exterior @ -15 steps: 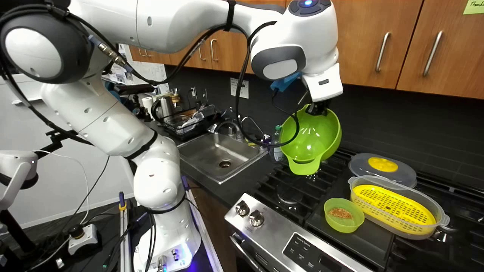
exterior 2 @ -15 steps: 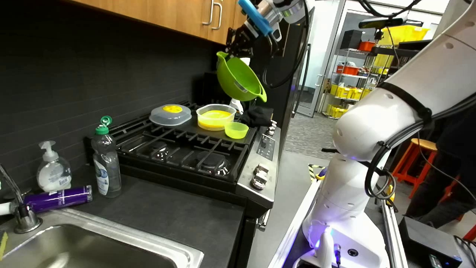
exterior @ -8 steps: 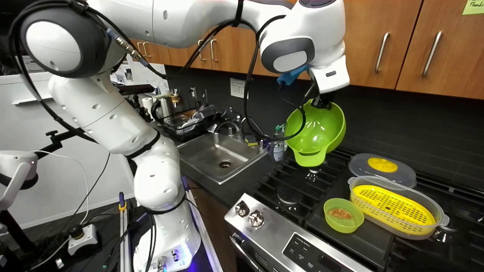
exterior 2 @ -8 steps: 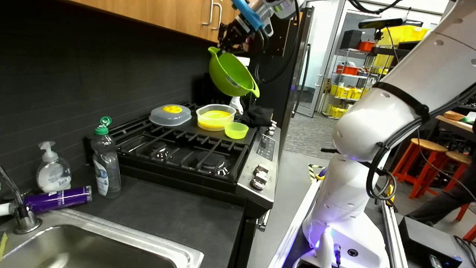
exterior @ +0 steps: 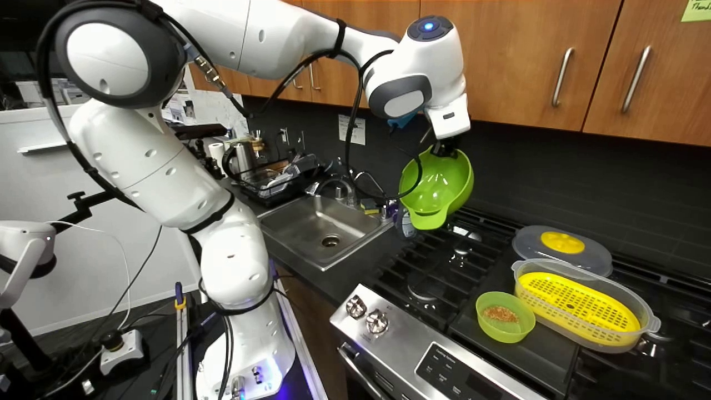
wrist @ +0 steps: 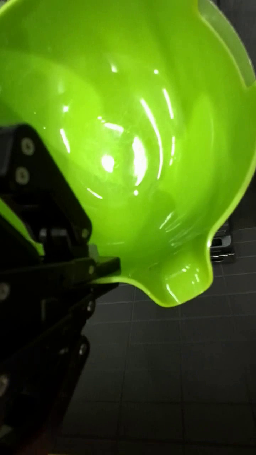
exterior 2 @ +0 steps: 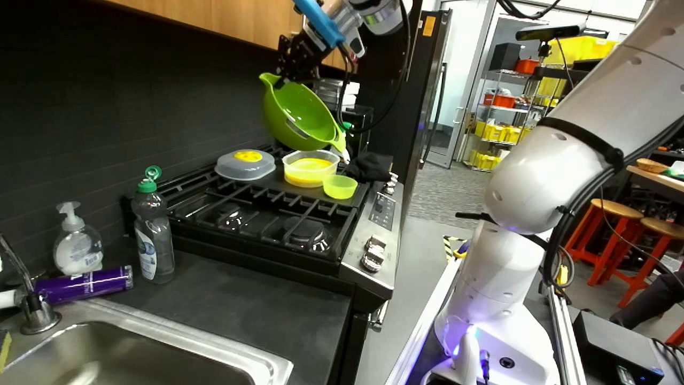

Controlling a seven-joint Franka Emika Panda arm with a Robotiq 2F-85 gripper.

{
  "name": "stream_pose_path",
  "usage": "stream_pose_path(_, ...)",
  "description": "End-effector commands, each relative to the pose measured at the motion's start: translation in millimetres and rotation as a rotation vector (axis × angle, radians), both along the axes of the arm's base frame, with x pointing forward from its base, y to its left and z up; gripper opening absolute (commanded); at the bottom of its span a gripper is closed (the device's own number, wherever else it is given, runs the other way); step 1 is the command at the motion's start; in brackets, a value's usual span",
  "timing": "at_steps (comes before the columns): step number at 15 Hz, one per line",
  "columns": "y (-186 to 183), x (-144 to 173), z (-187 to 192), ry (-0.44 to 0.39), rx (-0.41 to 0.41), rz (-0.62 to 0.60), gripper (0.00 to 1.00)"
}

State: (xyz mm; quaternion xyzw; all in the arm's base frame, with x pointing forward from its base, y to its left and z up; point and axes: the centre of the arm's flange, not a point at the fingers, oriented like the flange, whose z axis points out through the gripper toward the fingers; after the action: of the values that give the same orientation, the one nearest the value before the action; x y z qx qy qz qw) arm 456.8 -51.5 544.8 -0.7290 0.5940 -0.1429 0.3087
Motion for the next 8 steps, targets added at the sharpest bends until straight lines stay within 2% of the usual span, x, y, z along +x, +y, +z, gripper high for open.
stream_pose_path(1, 12.3, -9.1, -16.1, -0.008, 0.028, -0.023, 0.01)
stream_pose_path(4, 20.9, -9.1, -30.1, 0.001, 0.029, -0.002, 0.01)
stream_pose_path(8, 53.7, -3.7, -40.2, 0.001, 0.031, 0.040, 0.01)
